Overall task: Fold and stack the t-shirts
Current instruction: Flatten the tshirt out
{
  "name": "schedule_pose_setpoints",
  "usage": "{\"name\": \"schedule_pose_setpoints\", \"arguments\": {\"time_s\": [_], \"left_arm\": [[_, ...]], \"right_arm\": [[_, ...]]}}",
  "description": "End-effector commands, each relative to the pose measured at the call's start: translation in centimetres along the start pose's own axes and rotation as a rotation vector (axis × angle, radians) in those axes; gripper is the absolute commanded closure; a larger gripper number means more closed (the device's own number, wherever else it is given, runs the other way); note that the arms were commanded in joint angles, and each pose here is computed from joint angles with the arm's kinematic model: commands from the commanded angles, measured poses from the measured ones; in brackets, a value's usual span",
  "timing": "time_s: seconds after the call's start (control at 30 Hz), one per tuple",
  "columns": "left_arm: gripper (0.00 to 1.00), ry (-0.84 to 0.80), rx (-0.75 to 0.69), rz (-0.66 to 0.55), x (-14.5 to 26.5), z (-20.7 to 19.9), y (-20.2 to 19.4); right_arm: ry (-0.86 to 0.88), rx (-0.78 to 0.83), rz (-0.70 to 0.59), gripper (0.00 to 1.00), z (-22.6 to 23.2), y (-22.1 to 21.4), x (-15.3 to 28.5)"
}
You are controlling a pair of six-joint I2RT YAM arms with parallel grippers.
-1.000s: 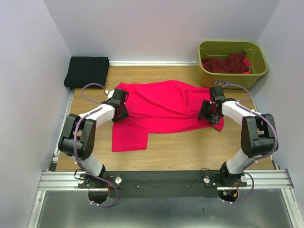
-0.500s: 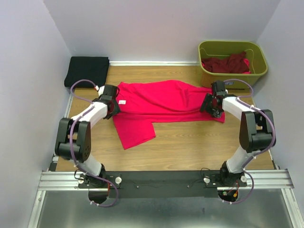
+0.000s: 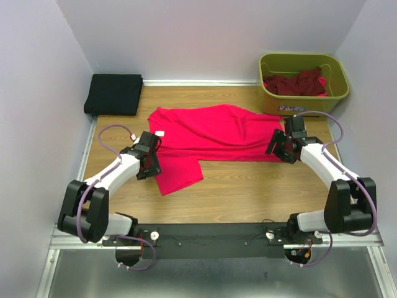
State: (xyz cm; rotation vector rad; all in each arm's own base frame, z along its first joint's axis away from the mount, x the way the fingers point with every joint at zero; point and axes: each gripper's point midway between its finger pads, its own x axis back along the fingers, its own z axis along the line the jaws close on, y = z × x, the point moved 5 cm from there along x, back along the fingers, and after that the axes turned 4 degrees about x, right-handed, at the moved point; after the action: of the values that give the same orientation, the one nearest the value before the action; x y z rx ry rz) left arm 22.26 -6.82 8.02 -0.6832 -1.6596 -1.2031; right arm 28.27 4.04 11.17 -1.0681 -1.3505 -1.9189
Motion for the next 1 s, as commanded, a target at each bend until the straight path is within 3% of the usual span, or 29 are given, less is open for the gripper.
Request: {"name": "schedule_pose_setpoints", "arguments": {"time_s": [0.0,0.5,0.73,0.83,0.93,0.97], "left_arm": [[0.42,-0.023,-0.017,0.058,-0.2,-1.0,-1.1],[0.46,-0.025,-0.069,0.136,-1.4,-2.3,-3.9],[0.65,-0.005,-0.087,0.167,-1.8,-2.6,-4.7],[0.77,0.003,-0.104,0.18,-2.0,-2.6,-4.9],[0.99,0.007,-0.09,0.156,-1.7,-2.7,-4.5],[1.0,0.005,-0.087,0.147,-1.4,-2.8,-4.2]], "right_arm": [[-0.006,0.004,0.041,0.23,-0.7,-1.4,0.4],[-0.045,0.006,0.053,0.23,-1.3,-2.0,0.0],[-0.055,0.007,0.054,0.23,-1.3,-1.7,-0.3],[-0.066,0.01,0.052,0.23,-1.5,-1.7,-0.3],[-0.087,0.01,0.048,0.22,-1.8,-1.7,-0.4],[-0.099,0.008,0.046,0.22,-2.0,-1.7,-0.5]]}}
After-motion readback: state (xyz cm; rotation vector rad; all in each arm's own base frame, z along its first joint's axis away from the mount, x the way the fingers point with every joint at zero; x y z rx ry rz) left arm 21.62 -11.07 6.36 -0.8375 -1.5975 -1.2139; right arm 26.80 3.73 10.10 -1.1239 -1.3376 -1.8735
